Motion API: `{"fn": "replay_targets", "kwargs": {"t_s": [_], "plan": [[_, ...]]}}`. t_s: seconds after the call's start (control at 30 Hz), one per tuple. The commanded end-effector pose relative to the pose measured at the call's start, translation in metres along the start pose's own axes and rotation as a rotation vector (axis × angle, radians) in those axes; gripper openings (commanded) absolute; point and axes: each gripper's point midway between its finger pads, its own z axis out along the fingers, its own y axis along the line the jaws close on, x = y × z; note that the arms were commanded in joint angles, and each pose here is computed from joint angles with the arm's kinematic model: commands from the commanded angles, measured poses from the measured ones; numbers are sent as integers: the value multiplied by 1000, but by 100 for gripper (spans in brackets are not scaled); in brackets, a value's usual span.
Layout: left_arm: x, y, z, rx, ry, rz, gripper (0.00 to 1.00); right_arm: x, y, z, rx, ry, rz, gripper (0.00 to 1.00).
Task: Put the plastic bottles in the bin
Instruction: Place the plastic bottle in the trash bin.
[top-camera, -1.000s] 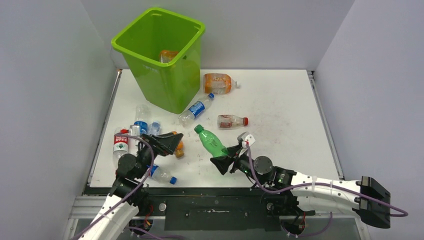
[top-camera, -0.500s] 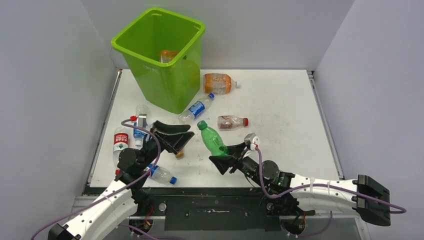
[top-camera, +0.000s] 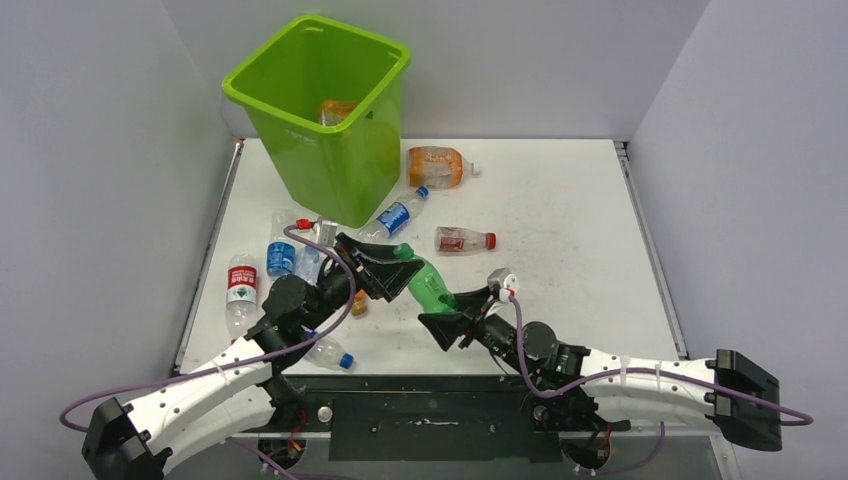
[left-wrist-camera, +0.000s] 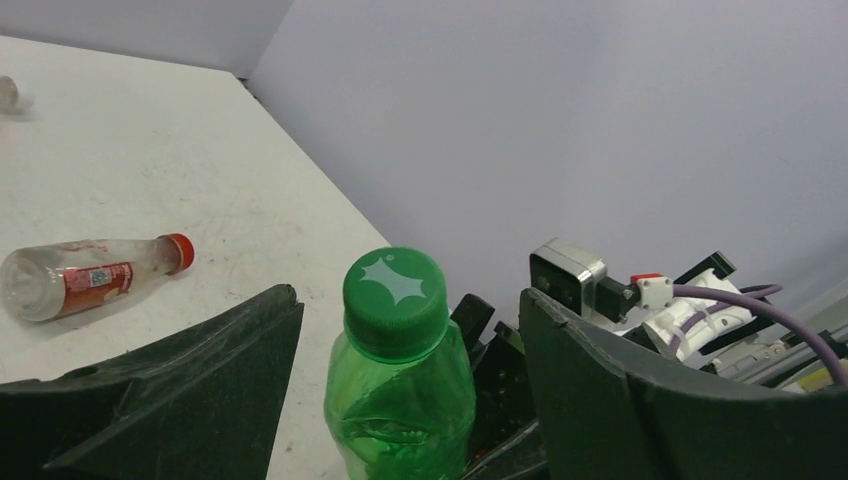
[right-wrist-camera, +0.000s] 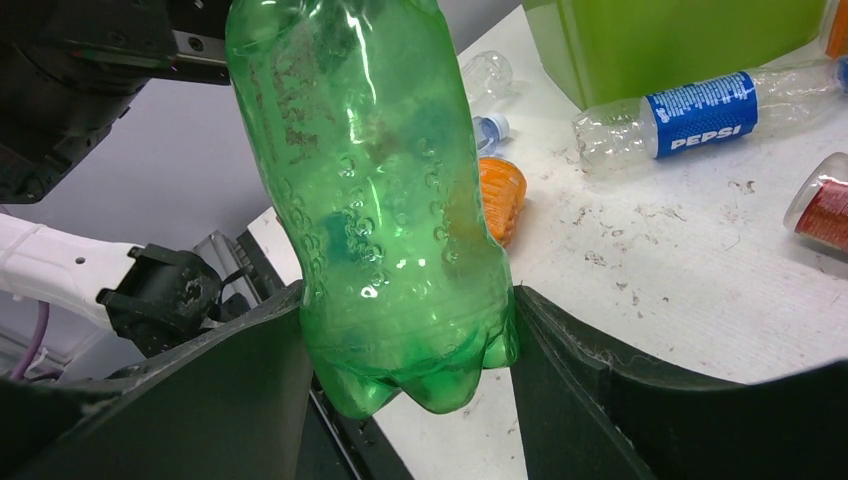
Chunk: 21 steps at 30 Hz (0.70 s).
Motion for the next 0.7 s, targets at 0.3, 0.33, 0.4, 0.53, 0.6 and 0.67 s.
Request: {"fn": "replay_targets", "kwargs": {"t_s": [0.3,0.33,0.4,0.53,0.6,0.67], "plan": [[-23,-21,12,40,-77,48,14,-24,8,-2,-12,-65,2,37],[-23,-21,12,40,-79,53,8,-23,7,-2,-10,-55,-2,41],[-25,-21,12,37,-83,63,0,-21,9,-2,-13,-26,-10,70],[-34,-23,9,16,-94,117,0,-19,14,-4,-22,42,-52,90],[-42,-23,7,-6,-112,149,0,-24,17,-8,-31,56,-72,90],[-52,-24,5,-24,-127,189,0,-30,19,-12,-32,72,-89,90]]}}
